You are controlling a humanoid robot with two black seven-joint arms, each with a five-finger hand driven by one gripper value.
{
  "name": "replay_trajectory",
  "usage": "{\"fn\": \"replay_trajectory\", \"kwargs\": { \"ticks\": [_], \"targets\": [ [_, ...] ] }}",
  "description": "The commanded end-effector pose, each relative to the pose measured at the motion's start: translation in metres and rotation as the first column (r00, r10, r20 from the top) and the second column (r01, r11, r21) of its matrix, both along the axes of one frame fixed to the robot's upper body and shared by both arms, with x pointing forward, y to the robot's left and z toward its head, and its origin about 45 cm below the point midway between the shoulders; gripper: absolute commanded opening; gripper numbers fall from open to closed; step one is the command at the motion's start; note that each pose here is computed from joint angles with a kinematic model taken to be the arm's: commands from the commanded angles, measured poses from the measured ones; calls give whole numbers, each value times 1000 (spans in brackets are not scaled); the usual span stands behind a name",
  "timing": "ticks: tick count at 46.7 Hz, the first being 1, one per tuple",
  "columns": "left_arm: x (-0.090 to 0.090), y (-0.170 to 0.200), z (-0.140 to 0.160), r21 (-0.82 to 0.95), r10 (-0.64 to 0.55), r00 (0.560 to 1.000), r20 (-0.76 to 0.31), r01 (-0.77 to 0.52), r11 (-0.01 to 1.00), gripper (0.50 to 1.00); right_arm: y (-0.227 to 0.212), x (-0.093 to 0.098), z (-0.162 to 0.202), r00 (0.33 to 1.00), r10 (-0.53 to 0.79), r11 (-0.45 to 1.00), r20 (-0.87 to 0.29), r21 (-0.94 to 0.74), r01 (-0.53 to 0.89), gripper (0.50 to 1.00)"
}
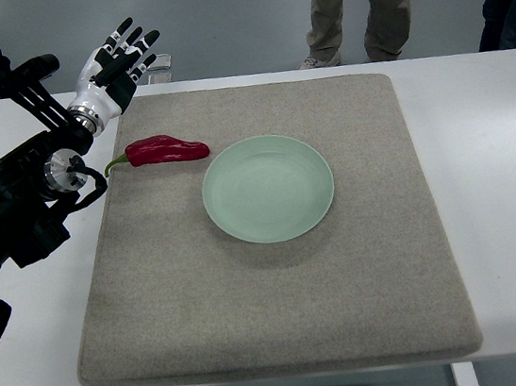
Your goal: Place red pepper on plate with left hand
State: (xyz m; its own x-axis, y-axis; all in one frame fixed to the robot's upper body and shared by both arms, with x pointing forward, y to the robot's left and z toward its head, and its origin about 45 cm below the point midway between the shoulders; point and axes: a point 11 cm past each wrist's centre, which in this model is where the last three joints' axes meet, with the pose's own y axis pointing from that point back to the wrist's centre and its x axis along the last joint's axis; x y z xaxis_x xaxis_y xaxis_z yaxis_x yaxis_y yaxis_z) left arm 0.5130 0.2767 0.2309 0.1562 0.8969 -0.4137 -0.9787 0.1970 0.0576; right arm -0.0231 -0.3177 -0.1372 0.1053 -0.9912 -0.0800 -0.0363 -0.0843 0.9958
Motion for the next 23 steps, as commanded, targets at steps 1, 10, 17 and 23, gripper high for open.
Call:
{"fn": "replay_trajectory", "kwargs": {
  "ticks": [1, 10, 17, 23],
  "targets": [
    [1, -2, 3, 62, -30, 1000, 7, 30, 998, 977, 0, 0, 0, 1000, 0, 1000, 0, 0, 0, 932],
    [0, -6, 4, 224, -116, 993, 9, 111, 968, 977, 0, 0, 0, 1000, 0, 1000, 0, 0, 0, 932],
    [0, -7, 7, 374, -195, 981, -1, 181, 910, 977, 0, 0, 0, 1000, 0, 1000, 0, 0, 0, 932],
    [-3, -7, 11, 486, -290, 957, -24, 265, 833, 977, 0, 0, 0, 1000, 0, 1000, 0, 0, 0, 932]
  ]
}}
